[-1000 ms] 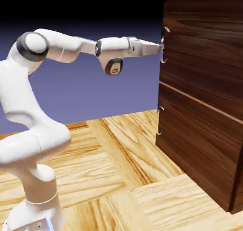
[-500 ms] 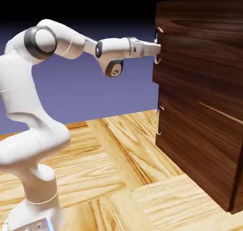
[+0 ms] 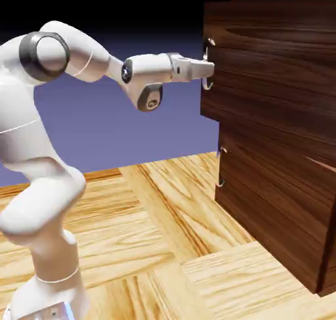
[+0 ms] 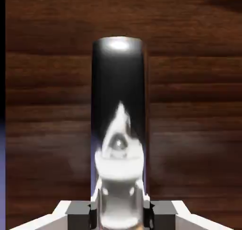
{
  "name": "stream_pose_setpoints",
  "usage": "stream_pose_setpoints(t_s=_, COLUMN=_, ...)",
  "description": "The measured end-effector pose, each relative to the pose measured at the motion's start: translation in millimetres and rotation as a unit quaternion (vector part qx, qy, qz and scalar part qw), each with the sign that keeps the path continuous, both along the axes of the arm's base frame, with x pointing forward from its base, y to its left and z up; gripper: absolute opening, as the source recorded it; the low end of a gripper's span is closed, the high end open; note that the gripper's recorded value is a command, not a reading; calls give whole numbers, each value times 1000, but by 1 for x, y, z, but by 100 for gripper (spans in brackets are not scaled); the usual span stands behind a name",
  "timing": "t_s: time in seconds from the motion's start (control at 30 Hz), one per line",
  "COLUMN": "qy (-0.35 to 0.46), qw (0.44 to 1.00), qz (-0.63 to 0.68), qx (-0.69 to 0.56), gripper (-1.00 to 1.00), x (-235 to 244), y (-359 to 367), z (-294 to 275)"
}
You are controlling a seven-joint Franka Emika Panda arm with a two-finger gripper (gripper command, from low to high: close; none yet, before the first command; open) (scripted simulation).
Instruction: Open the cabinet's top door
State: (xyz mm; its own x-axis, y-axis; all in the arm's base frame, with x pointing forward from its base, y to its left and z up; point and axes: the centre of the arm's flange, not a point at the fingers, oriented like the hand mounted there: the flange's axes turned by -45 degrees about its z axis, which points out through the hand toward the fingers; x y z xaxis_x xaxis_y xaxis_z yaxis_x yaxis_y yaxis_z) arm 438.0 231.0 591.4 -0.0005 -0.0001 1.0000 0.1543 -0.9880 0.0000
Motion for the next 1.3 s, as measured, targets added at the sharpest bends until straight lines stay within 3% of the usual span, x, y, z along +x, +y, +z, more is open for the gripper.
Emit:
stream_pose_setpoints(t_s=0.6, qy=0, qw=997, qz=80, qx=1, gripper=-100, x=-72, y=-41, z=0)
stream_pose_setpoints(t_s=1.3, qy=0, qw=991, qz=131, qx=0, gripper=-100, x=-113, y=-73, z=0)
